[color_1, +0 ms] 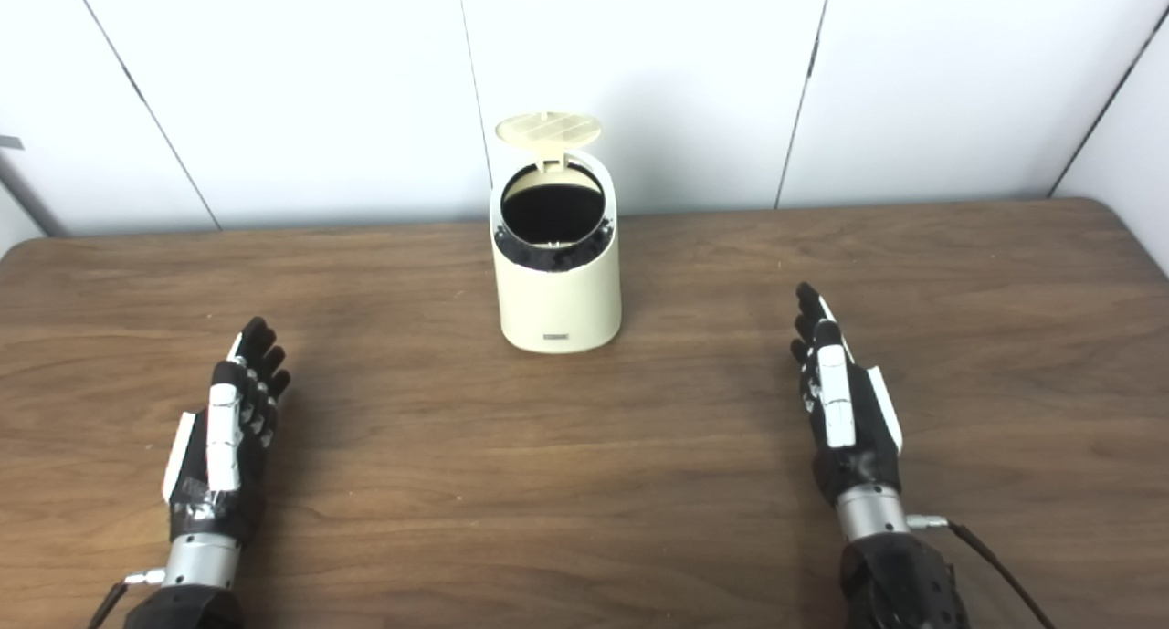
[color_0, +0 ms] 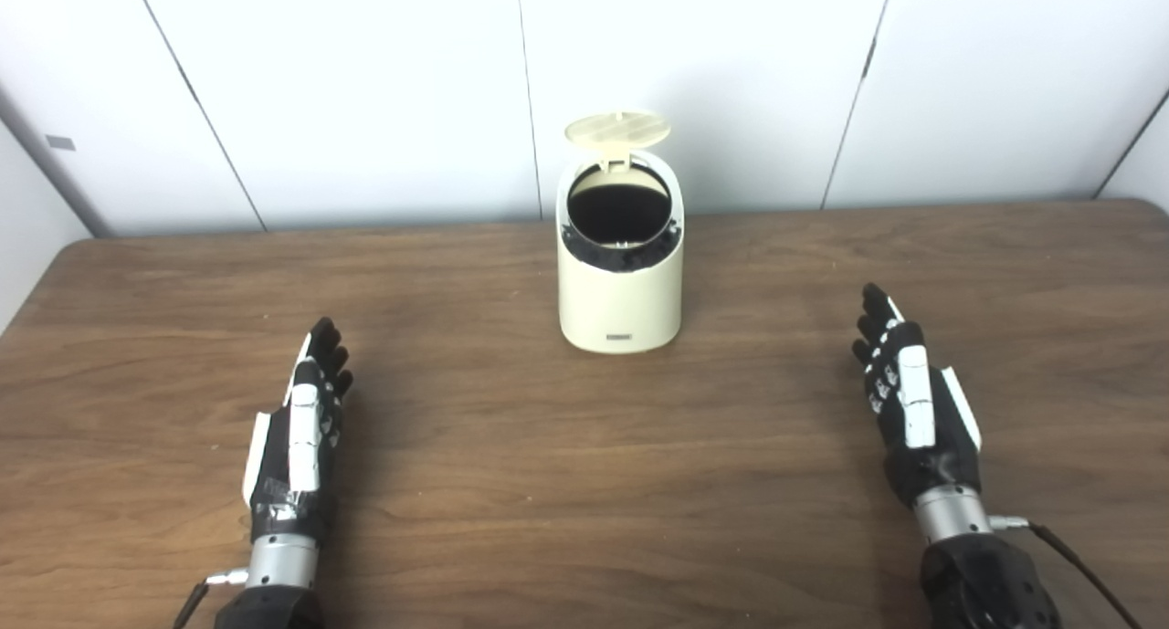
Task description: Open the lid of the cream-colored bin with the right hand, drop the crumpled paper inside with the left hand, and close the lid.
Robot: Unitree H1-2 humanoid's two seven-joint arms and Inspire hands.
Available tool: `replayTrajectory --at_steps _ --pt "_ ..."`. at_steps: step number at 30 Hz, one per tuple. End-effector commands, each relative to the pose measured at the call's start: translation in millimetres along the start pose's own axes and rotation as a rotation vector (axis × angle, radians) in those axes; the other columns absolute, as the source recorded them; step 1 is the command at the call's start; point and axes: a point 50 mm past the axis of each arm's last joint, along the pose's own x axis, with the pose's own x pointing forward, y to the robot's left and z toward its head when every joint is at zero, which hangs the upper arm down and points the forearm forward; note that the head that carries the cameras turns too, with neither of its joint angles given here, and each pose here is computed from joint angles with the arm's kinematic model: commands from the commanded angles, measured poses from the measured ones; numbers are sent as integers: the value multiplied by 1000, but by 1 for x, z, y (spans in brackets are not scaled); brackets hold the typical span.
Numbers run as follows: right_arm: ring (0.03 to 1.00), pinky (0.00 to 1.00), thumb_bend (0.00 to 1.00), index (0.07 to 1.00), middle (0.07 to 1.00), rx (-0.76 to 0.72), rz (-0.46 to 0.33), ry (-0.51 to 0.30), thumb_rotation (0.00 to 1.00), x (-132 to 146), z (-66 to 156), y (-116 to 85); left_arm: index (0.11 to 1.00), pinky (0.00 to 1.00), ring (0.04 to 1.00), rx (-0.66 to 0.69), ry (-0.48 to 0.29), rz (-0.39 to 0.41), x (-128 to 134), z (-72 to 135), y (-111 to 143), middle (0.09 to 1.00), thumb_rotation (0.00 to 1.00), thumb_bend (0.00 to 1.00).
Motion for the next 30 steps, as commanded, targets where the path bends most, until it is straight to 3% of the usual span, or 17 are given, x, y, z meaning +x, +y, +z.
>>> replayTrajectory --at_steps 1,12,30 --pt "1000 1000 557 949 996 -3 5 -64 1000 4 15 2 1000 1000 1000 17 -13 -6 -7 -2 5 1000 1000 505" --pt "1000 1000 539 958 994 -8 53 -74 998 6 19 0 1000 1000 1000 29 -9 14 -17 -2 -3 1000 1000 500" --pt "990 1000 636 912 966 -97 117 -155 868 65 51 13 1000 1000 1000 32 16 23 -17 -13 -11 1000 1000 420"
